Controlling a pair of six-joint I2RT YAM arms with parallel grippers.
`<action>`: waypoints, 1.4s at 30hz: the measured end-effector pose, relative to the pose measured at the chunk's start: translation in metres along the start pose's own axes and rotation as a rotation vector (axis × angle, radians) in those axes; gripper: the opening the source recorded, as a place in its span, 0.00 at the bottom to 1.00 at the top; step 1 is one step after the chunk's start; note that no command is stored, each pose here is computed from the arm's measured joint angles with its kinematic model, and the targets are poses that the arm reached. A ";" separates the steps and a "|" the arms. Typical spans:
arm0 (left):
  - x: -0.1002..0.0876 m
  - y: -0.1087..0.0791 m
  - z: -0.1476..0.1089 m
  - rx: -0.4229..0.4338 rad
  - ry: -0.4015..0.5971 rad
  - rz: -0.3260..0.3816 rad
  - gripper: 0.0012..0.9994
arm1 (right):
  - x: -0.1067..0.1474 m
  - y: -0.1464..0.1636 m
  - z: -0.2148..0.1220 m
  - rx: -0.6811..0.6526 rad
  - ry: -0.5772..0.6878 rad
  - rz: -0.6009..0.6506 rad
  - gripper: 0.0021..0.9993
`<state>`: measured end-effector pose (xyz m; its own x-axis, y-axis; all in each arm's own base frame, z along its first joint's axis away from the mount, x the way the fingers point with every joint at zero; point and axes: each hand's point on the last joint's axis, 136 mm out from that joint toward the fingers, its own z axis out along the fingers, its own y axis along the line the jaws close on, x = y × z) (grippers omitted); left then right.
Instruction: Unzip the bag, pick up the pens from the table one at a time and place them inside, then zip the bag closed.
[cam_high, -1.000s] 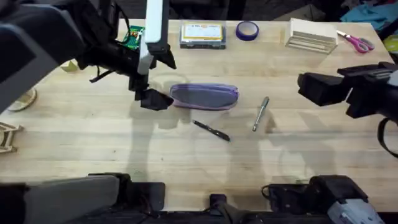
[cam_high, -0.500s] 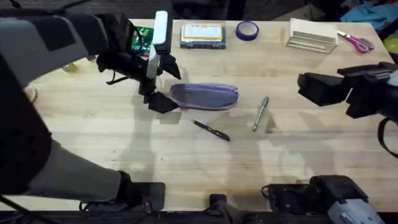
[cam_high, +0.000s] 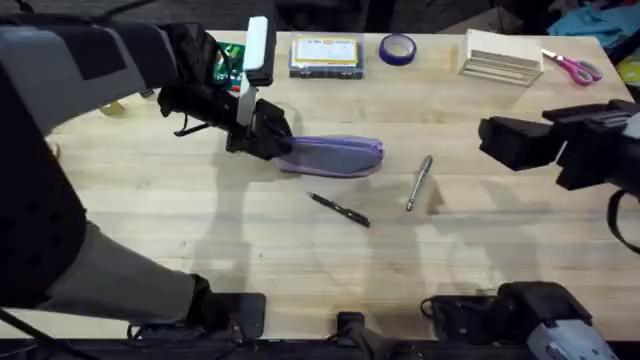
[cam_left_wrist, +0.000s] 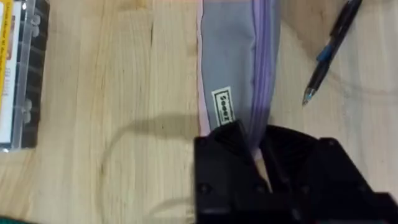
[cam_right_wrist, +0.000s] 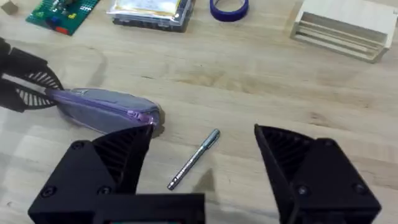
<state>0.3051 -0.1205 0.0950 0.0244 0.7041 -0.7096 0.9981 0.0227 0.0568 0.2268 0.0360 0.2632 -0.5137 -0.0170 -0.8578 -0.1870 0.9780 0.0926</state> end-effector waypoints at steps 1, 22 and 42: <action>0.000 0.000 0.000 0.000 0.000 0.000 0.07 | 0.000 0.000 0.000 0.000 0.000 0.000 1.00; 0.000 0.000 0.000 0.000 0.000 0.000 0.04 | 0.004 0.019 0.009 -0.121 0.044 0.047 1.00; 0.000 0.000 0.000 0.000 0.000 0.000 0.07 | 0.052 0.040 0.117 -0.369 0.444 0.362 1.00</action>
<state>0.3050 -0.1205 0.0949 0.0242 0.7041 -0.7096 0.9981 0.0227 0.0565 0.2905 0.0986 0.1627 -0.8777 0.1374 -0.4590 -0.1713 0.8046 0.5685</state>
